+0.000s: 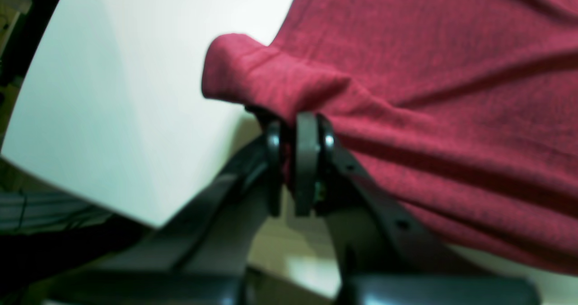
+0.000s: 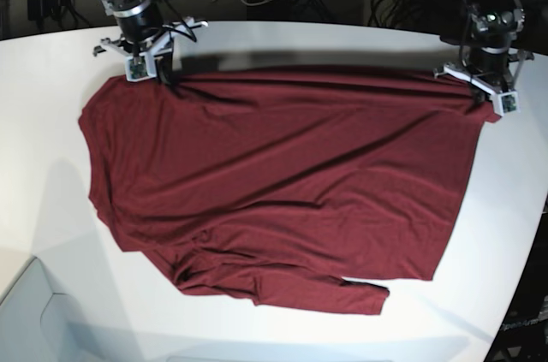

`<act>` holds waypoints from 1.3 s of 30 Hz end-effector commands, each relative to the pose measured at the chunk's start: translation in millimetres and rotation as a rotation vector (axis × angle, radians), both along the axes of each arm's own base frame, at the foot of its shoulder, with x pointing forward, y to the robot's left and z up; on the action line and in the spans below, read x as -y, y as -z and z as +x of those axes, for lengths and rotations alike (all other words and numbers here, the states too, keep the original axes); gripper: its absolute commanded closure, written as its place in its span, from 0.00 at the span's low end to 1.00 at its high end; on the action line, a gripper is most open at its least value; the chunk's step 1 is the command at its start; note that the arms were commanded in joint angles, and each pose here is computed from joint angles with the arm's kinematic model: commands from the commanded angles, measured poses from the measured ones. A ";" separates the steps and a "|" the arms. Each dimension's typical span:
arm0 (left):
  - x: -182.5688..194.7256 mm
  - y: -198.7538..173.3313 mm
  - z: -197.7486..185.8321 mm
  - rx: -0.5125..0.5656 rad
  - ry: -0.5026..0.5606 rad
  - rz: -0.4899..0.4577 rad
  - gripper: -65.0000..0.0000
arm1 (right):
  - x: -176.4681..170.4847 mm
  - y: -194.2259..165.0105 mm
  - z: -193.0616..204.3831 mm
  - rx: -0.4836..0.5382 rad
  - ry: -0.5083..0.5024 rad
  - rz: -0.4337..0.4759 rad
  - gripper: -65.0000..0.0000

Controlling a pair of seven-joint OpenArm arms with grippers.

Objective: Layout the t-shirt on the table in an organized manner, then fold the t-shirt properly

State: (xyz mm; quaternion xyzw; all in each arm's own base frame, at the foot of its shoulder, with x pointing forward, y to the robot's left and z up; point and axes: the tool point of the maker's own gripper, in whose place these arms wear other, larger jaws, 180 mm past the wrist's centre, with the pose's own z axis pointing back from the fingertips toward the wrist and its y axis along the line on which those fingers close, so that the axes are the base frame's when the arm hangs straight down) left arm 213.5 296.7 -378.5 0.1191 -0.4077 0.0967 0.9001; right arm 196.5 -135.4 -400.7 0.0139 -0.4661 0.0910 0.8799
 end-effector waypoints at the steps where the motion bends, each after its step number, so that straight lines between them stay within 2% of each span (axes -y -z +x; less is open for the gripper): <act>1: -7.1 -12.9 1.7 0.036 -0.002 0.037 1.00 | 3.9 -6.8 -2.2 0.023 -0.006 -0.012 1.00; 12: -7.2 4.7 -31.8 -0.052 0.000 0.038 1.00 | 15.5 8.2 -36.9 -0.066 -0.047 -0.057 1.00; 21: -3.5 -12.7 -23.0 -0.006 0.013 0.057 1.00 | 16.9 9.0 -40.2 -0.074 -0.050 -0.061 1.00; 31: -4.8 -24.1 -5.5 0.038 0.015 0.068 1.00 | 13.0 -23.2 -21.3 0.020 -0.057 -0.064 1.00; 39: -4.1 -40.9 21.9 0.115 0.015 0.068 1.00 | 14.5 -27.4 -8.7 0.047 -0.065 -0.073 1.00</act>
